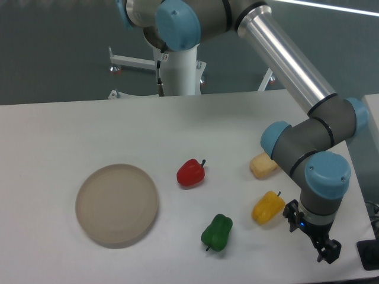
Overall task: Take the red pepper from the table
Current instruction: 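Move the open gripper over the red bell pepper and lower it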
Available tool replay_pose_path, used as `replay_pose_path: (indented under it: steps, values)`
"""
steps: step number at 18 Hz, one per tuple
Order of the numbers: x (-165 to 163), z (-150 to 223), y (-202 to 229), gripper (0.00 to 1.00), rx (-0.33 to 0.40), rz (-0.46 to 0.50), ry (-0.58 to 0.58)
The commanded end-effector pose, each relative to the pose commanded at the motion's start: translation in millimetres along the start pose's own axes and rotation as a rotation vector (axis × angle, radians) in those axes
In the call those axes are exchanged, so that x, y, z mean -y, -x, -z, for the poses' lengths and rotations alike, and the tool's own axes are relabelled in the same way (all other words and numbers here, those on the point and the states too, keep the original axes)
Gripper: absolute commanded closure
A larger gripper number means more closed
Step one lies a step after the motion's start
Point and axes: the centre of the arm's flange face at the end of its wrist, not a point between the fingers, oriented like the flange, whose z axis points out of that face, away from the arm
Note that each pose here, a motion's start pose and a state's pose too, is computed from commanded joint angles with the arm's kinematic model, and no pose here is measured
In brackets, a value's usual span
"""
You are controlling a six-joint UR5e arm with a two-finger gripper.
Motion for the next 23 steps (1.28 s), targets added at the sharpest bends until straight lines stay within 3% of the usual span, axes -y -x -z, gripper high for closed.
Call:
replay_pose_path:
  steps: [8, 10, 15, 21, 23]
  values:
    - [19, 29, -26, 0.0, -0.037, 0.128, -0.022]
    - [25, 51, -59, 0.0, -0.094, 0.241, -0.074]
    - [31, 97, -131, 0.0, -0.185, 0.381, -0.144]
    - [60, 109, -187, 0.0, -0.22, 0.277, -0.143]
    - [89, 109, -207, 0.0, -0.203, 0.162, -0.041]
